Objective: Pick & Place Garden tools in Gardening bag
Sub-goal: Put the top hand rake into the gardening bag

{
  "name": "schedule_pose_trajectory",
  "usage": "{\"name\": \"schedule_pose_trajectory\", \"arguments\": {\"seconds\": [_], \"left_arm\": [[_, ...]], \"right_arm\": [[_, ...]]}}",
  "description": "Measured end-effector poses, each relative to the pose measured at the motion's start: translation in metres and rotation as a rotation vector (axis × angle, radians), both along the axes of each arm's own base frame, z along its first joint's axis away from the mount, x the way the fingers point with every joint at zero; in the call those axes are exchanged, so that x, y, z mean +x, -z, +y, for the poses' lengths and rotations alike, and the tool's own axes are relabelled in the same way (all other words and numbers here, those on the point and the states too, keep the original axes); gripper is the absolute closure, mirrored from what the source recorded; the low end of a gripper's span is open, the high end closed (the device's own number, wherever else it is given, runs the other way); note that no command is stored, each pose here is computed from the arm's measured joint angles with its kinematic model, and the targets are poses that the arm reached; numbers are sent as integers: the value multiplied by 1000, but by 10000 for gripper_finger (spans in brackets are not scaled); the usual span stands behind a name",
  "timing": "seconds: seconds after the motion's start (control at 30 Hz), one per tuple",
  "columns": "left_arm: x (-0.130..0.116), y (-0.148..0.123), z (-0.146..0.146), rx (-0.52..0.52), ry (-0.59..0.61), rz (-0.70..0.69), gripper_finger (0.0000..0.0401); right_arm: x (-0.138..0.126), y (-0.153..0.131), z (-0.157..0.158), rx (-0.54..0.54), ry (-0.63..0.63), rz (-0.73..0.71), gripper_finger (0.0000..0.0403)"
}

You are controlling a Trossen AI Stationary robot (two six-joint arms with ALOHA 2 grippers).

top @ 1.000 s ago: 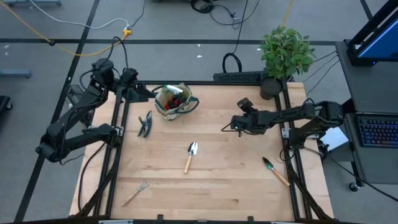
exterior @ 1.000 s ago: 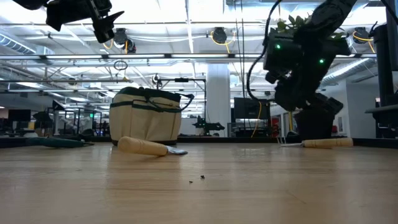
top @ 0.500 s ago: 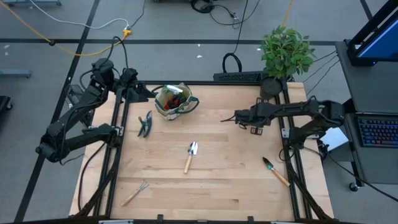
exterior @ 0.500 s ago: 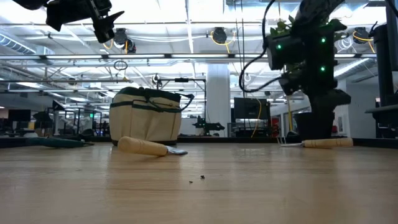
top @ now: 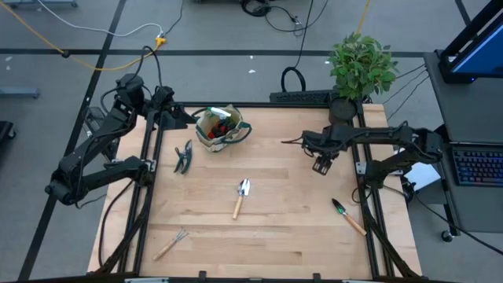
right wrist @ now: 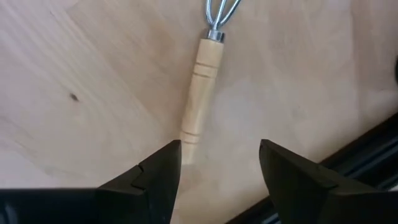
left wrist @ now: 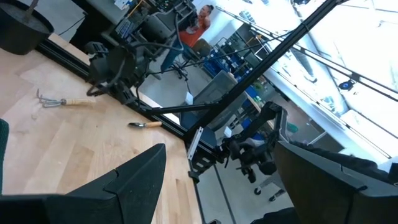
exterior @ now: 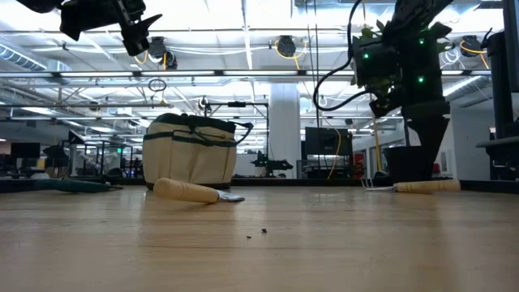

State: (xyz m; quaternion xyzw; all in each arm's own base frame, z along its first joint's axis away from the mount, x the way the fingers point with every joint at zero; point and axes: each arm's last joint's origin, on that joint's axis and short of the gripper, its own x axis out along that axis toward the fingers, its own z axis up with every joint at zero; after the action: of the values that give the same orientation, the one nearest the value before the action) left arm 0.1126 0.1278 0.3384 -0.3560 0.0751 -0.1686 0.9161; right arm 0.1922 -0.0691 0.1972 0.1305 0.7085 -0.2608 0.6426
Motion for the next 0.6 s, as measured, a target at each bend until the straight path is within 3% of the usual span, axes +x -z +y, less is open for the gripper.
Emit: {"name": "schedule_pose_trajectory", "arguments": {"seconds": [0.6], "left_arm": [[0,0,0,-1,1,1,96]], "right_arm": [[-7,12,-9,94,141,-44,142]]}}
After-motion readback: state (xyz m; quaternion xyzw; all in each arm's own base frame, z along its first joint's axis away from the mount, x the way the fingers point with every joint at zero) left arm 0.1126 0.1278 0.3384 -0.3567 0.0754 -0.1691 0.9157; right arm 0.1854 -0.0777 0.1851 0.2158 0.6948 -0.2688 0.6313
